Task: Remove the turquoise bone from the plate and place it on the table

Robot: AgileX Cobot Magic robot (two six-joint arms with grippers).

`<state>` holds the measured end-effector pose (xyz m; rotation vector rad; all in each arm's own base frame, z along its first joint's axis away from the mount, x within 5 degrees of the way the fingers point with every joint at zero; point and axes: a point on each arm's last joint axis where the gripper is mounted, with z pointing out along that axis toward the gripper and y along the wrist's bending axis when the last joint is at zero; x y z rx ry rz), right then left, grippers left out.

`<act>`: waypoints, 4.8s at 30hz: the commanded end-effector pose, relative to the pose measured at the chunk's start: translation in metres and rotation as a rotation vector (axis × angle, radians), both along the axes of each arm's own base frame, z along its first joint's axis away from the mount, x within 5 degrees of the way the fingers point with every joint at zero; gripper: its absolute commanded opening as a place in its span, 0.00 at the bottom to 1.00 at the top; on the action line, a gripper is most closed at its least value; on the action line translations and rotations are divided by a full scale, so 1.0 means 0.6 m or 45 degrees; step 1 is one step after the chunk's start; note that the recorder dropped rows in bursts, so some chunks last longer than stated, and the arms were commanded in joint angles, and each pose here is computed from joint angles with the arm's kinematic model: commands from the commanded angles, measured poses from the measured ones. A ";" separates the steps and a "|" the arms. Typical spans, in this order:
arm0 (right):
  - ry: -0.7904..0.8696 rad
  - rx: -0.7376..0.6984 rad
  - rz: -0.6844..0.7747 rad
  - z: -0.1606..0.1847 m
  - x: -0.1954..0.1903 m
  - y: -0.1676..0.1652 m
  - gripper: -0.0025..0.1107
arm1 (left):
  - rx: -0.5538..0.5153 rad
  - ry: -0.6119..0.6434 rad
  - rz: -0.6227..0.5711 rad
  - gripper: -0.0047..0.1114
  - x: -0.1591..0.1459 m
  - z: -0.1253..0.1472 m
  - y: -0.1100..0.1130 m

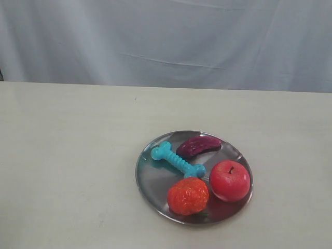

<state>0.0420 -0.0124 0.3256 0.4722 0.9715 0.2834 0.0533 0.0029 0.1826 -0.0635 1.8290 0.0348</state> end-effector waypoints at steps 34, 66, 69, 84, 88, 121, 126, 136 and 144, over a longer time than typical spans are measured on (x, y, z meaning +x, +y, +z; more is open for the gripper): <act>2.097 -1.036 0.728 -0.119 0.571 0.180 0.23 | -0.006 -0.006 -0.008 0.04 0.000 -0.001 -0.001; 2.034 -0.978 0.794 -0.248 0.647 0.151 0.02 | -0.006 -0.006 -0.008 0.04 0.000 -0.001 -0.001; 1.911 -0.853 0.697 -0.117 0.629 0.134 0.02 | -0.006 -0.006 -0.008 0.04 0.000 -0.001 -0.001; 1.955 -0.318 0.204 0.073 0.473 -0.149 0.02 | -0.006 -0.006 -0.008 0.04 0.000 -0.001 -0.001; 2.024 -0.203 0.158 0.015 0.458 -0.190 0.02 | -0.006 -0.006 -0.008 0.04 0.000 -0.001 -0.001; 2.508 0.133 0.457 -0.346 0.505 -0.189 0.02 | -0.006 -0.006 -0.008 0.04 0.000 -0.001 -0.001; 2.509 0.087 0.477 -0.345 0.509 -0.181 0.02 | -0.006 -0.006 -0.008 0.04 0.000 -0.001 -0.001; 2.490 0.053 0.472 -0.303 0.509 -0.182 0.41 | -0.006 -0.006 -0.008 0.04 0.000 -0.001 -0.001; 2.404 0.002 0.452 -0.184 0.497 -0.176 0.43 | -0.006 -0.006 -0.008 0.04 0.000 -0.001 -0.001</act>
